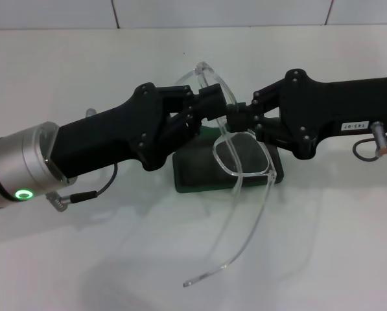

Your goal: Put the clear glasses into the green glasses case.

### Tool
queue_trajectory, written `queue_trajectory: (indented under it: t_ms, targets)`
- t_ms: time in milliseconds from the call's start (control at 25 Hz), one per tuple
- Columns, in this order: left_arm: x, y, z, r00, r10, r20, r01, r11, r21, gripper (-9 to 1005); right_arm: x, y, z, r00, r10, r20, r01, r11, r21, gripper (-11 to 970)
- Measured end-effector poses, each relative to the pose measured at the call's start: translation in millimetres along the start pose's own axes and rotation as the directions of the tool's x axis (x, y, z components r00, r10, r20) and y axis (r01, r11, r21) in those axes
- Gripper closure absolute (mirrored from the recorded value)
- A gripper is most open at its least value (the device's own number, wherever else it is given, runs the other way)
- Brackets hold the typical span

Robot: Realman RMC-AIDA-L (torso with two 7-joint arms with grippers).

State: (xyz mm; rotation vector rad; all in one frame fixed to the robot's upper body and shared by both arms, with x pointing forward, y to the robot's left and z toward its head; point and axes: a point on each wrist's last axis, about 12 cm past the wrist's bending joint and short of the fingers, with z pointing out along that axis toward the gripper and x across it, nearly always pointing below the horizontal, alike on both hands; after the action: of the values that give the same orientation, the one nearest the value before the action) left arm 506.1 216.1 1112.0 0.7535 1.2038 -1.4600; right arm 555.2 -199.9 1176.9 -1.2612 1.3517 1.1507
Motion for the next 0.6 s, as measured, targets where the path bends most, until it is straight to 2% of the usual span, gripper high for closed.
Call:
queue_trajectory:
  t_ms: [600]
  targets:
    - [0.1, 0.3, -0.7, 1.000, 0.009, 0.013, -0.009, 1.000, -0.009, 899, -1.3, 0.7, 4.8, 1.000, -0.013, 0.014, 0.013, 1.000, -0.020, 907]
